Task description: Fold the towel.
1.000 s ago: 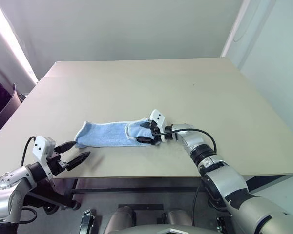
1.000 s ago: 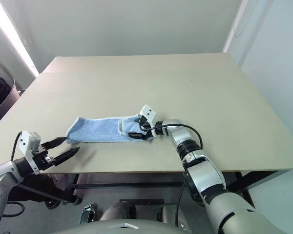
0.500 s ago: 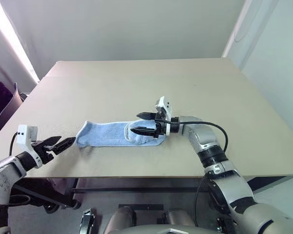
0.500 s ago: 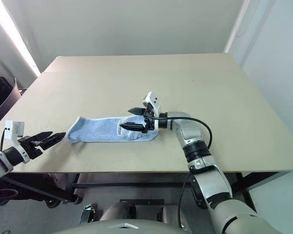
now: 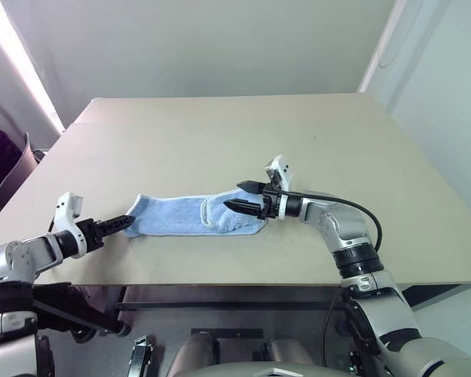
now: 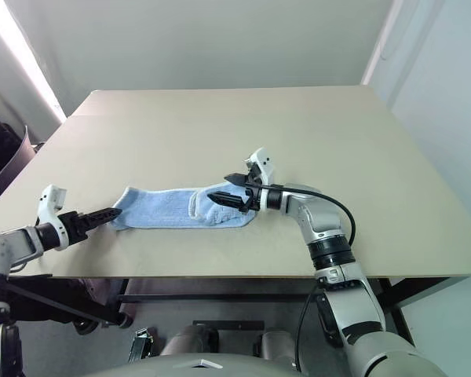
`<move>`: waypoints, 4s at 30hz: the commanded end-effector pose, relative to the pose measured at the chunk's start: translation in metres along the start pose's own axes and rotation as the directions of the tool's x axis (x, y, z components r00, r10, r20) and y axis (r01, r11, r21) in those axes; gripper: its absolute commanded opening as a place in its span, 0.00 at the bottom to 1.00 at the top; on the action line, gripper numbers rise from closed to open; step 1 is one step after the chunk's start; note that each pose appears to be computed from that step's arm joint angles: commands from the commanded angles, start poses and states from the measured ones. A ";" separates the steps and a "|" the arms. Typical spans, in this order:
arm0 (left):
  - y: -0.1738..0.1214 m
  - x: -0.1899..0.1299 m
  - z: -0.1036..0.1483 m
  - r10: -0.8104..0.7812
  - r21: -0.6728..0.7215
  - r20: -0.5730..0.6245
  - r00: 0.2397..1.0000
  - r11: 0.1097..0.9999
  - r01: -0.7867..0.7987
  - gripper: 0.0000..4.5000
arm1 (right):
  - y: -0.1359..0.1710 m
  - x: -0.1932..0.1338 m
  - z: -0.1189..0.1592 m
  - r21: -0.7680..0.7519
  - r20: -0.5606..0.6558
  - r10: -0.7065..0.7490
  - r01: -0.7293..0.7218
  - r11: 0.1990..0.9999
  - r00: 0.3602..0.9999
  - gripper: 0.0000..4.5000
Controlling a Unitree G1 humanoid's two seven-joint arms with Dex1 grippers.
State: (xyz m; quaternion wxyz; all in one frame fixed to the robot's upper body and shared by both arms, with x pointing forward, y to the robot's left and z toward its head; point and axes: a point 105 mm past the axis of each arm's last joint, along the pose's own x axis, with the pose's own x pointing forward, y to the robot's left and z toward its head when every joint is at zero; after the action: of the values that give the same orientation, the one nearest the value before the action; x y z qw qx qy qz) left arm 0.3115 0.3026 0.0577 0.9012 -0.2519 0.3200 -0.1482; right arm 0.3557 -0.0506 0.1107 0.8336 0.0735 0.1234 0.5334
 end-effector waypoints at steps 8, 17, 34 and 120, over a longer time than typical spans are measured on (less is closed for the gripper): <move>-0.018 0.035 -0.023 -0.081 0.043 -0.192 0.978 0.995 0.091 0.96 | -0.011 -0.006 0.016 -0.039 0.037 -0.072 0.074 0.997 0.997 1.00; -0.029 0.044 -0.024 -0.142 0.074 -0.218 0.966 0.984 0.162 0.31 | -0.021 -0.008 0.012 -0.033 0.023 -0.130 0.130 0.991 0.991 1.00; -0.014 -0.008 0.012 -0.080 0.184 -0.072 0.994 0.979 0.092 0.00 | -0.022 -0.025 0.015 -0.033 0.051 -0.102 0.103 0.994 0.994 1.00; -0.166 0.112 -0.023 -0.653 0.805 -0.029 0.757 0.433 0.405 0.96 | -0.012 -0.060 -0.025 0.151 -0.033 -0.077 0.081 0.985 0.997 1.00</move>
State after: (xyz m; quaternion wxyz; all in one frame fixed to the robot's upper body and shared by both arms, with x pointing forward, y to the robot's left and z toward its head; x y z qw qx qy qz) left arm 0.3596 0.1066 0.0510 0.8624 0.0591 0.0359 -0.5014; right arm 0.3296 -0.1144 0.0713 0.8452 0.1080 0.2070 0.4808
